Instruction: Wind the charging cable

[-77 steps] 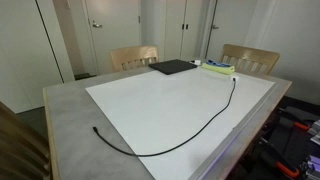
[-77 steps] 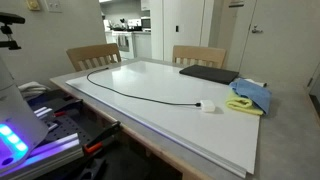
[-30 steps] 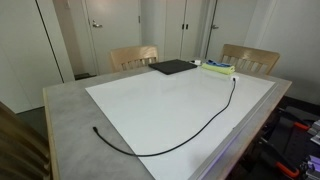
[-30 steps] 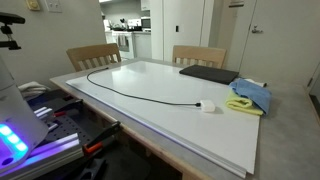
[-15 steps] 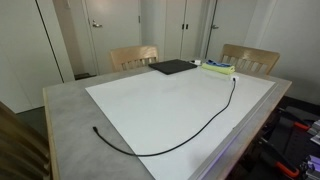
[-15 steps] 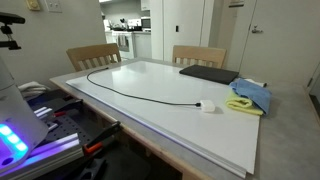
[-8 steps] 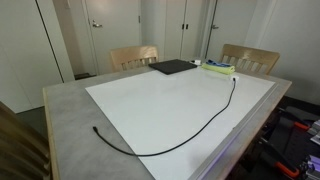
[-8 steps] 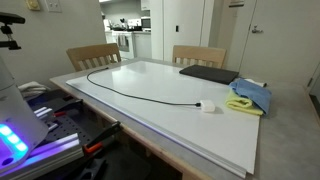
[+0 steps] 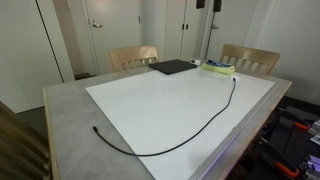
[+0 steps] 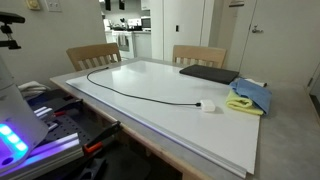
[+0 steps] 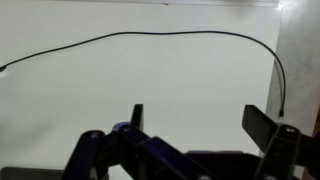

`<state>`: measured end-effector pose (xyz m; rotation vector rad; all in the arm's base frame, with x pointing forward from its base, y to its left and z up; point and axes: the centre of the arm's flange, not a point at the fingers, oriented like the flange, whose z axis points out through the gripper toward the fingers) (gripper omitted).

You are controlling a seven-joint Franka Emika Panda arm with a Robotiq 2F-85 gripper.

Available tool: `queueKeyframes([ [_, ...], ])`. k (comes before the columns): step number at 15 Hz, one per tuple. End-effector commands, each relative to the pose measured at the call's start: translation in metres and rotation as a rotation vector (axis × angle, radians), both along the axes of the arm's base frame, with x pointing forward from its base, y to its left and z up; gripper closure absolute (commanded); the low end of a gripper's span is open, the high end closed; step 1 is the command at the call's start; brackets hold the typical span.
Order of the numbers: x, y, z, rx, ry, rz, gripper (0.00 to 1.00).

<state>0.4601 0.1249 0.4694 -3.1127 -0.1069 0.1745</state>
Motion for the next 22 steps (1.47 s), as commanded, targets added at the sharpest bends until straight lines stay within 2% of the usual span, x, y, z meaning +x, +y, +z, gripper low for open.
queueKeyframes([
  [1, 0.007, 0.023, -0.024, 0.049, 0.036, 0.104, 0.00],
  [4, 0.010, 0.039, -0.043, 0.050, 0.043, 0.214, 0.00],
  [5, 0.014, 0.035, -0.045, 0.026, 0.028, 0.227, 0.00],
  [6, 0.003, 0.037, -0.035, 0.027, 0.039, 0.179, 0.00],
  [11, 0.007, 0.046, -0.049, 0.030, 0.044, 0.230, 0.00],
  [15, 0.006, 0.095, -0.084, 0.067, 0.063, 0.361, 0.00],
  [22, 0.006, 0.175, -0.150, 0.133, 0.027, 0.534, 0.00],
])
